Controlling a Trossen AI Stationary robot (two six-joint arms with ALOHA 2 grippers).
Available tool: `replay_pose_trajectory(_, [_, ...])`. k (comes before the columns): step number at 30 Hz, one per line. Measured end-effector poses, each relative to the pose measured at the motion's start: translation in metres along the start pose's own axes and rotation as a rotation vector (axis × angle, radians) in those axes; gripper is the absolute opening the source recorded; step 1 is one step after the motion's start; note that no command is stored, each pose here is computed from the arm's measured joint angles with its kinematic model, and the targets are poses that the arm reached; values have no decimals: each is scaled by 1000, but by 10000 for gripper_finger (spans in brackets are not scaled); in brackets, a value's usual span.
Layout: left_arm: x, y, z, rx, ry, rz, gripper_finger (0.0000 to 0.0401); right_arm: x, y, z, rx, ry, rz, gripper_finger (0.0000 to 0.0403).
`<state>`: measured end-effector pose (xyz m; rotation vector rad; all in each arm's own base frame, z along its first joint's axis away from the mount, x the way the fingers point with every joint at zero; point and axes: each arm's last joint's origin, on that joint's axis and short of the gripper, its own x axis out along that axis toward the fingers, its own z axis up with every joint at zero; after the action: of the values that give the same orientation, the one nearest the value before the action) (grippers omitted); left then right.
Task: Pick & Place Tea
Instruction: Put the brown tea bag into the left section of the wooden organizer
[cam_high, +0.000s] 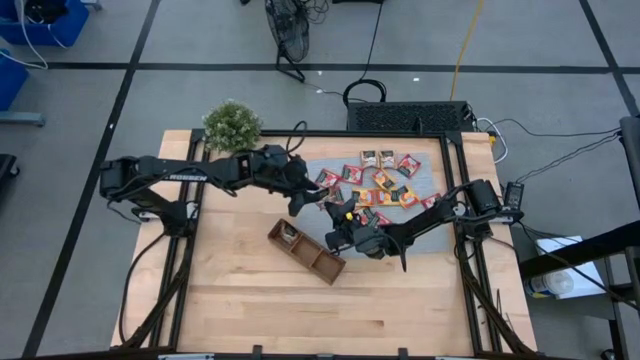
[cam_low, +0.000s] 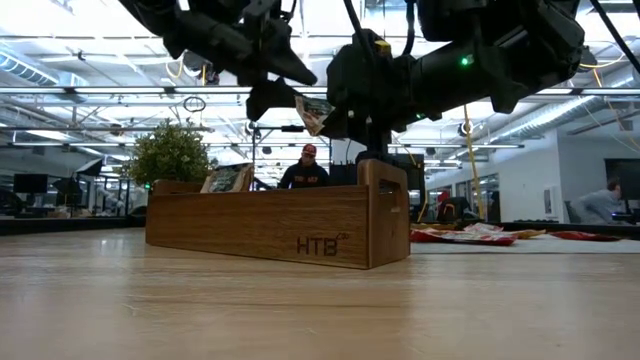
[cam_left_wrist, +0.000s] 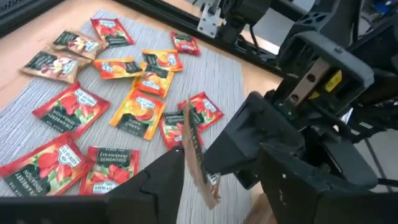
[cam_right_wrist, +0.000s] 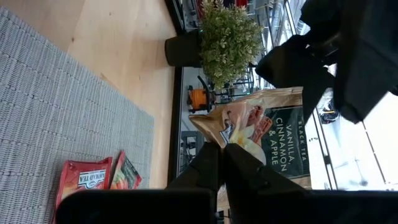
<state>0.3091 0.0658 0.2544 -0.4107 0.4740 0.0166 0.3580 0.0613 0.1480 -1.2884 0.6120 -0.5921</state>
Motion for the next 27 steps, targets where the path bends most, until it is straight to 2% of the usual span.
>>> replay_pose_trajectory(11, [3,2,-5,26,41,11,105,0,-1,0,1,-3,-4,4])
replay_pose_trajectory(17, [3,2,-4,100,31,8,15,0,-1,0,8,-3,-4,4])
replay_pose_trajectory(18, [3,2,-4,114,29,9,9,-1,-1,1,22,-5,-3,4])
replay_pose_trajectory(21, [1,2,-2,193,17,7,5,-4,0,3,125,-16,-2,7])
replay_pose_trajectory(27, [-27,-7,9,382,-44,76,3,-15,2,10,491,-52,20,33])
